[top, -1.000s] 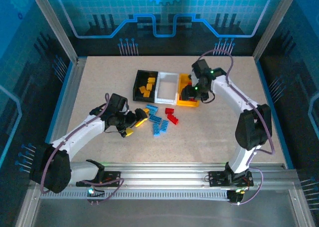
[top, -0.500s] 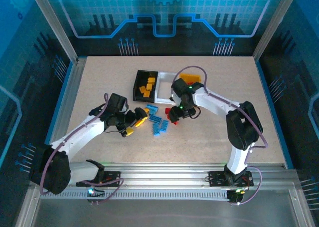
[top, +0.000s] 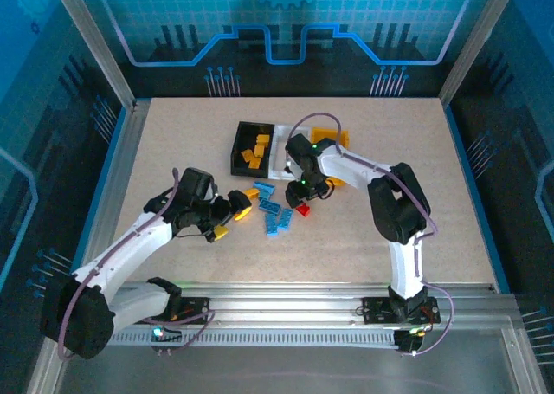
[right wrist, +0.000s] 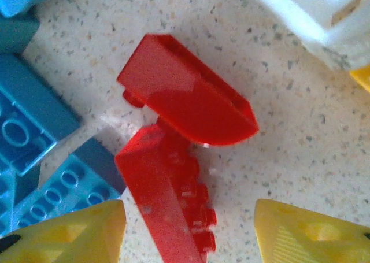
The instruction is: Sort the legos into containers by color
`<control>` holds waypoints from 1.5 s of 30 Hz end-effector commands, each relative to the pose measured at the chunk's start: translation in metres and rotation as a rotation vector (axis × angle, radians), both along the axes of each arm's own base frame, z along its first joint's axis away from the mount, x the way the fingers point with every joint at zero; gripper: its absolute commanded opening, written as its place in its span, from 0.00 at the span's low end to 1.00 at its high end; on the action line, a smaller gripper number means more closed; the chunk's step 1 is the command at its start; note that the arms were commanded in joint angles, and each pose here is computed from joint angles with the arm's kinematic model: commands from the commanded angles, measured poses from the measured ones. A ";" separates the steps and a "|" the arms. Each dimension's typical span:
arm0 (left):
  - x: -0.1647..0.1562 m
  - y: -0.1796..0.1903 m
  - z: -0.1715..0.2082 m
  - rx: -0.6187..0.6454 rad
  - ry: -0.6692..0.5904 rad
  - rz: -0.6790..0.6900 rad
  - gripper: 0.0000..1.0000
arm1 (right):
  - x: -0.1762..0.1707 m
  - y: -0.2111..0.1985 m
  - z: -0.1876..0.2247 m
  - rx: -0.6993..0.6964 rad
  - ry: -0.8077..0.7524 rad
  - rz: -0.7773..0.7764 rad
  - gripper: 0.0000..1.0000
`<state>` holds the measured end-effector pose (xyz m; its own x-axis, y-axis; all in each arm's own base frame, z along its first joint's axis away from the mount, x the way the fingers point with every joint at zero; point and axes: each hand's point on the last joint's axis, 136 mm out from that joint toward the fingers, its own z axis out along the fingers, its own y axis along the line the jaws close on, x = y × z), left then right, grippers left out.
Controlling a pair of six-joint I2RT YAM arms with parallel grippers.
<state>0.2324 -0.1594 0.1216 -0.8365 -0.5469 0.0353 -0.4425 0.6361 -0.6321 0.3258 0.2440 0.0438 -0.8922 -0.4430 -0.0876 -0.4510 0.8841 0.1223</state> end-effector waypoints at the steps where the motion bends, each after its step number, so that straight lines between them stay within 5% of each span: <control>1: -0.009 0.007 -0.004 0.021 0.027 0.019 0.99 | 0.000 0.003 -0.005 -0.025 0.019 0.024 0.60; 14: -0.003 0.006 -0.007 0.017 0.033 0.027 0.99 | 0.002 -0.005 -0.021 -0.028 0.057 -0.028 0.40; 26: 0.013 -0.005 -0.015 -0.018 0.044 0.027 0.99 | -0.030 -0.044 0.006 0.073 0.072 -0.190 0.26; 33: 0.025 -0.013 -0.017 -0.034 0.049 0.015 0.99 | -0.014 -0.073 0.054 0.273 0.055 -0.403 0.24; 40: 0.025 -0.017 -0.017 -0.038 0.054 0.002 0.99 | 0.033 -0.101 0.087 0.580 0.117 -0.749 0.23; 45: 0.020 -0.014 -0.019 -0.030 0.060 -0.001 0.99 | 0.066 -0.107 0.098 0.690 0.135 -0.850 0.23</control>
<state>0.2538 -0.1688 0.0954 -0.8279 -0.5548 0.0828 -0.4829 0.6298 -0.6084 0.3714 0.1233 0.1245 -0.9243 0.3812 -0.0192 0.2882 0.7300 0.6196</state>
